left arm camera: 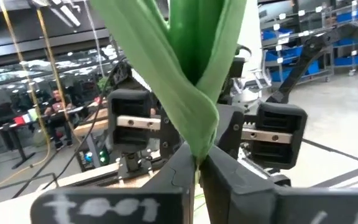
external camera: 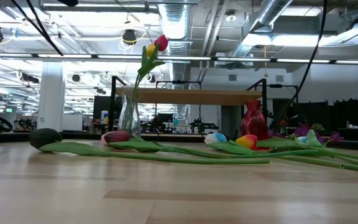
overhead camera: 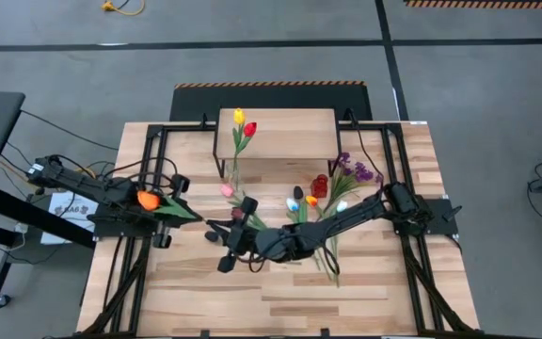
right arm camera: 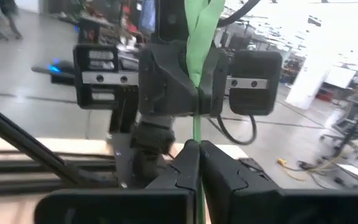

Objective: Pick and place flowers into a vace then onto a shelf
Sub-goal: Put the left orange flower into the transparent vase

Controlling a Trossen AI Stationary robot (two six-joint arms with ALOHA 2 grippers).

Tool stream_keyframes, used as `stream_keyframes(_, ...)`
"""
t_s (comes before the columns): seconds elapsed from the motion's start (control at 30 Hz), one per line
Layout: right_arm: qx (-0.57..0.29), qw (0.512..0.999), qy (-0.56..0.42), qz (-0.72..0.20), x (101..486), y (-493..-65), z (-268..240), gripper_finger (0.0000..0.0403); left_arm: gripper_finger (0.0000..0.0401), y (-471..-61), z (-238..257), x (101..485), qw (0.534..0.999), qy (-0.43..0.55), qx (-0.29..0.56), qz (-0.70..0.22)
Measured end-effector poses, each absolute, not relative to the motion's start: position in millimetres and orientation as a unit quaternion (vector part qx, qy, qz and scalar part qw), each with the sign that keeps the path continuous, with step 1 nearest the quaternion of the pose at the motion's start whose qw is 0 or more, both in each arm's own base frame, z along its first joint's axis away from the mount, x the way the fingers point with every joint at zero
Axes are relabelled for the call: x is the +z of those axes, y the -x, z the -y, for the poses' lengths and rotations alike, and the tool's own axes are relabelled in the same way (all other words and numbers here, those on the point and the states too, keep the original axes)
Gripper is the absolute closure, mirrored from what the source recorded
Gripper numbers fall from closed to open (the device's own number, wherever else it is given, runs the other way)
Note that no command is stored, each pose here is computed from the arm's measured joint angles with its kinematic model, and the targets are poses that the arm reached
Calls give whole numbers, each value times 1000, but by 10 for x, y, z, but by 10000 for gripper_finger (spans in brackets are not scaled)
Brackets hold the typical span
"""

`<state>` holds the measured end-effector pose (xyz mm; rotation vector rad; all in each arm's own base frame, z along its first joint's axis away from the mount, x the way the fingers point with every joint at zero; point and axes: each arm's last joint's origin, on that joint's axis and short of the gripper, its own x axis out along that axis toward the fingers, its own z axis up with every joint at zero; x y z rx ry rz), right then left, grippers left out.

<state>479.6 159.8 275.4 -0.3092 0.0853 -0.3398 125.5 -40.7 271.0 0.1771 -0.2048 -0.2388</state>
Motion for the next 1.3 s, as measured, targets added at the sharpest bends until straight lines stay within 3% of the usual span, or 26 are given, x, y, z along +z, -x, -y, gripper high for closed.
stream_keyframes(0.3, -183, 953, 192, -145, 2881, -4507, -1715, 276, 400, -1197, 347, 2935, 993, -93, -62, 40)
stream_keyframes(0.5, -191, 939, 168, -231, 2973, -4249, -1599, 222, 400, -1212, 250, 3034, 991, -108, 74, -23)
stream_keyframes(0.87, -211, 915, 146, -310, 2911, -4041, -1527, 233, 401, -1272, 58, 3383, 977, -128, 152, -77)
stream_keyframes(1.3, -188, 917, 160, -315, 2897, -3945, -1722, 257, 401, -1428, -550, 3362, 985, -48, 132, -105)
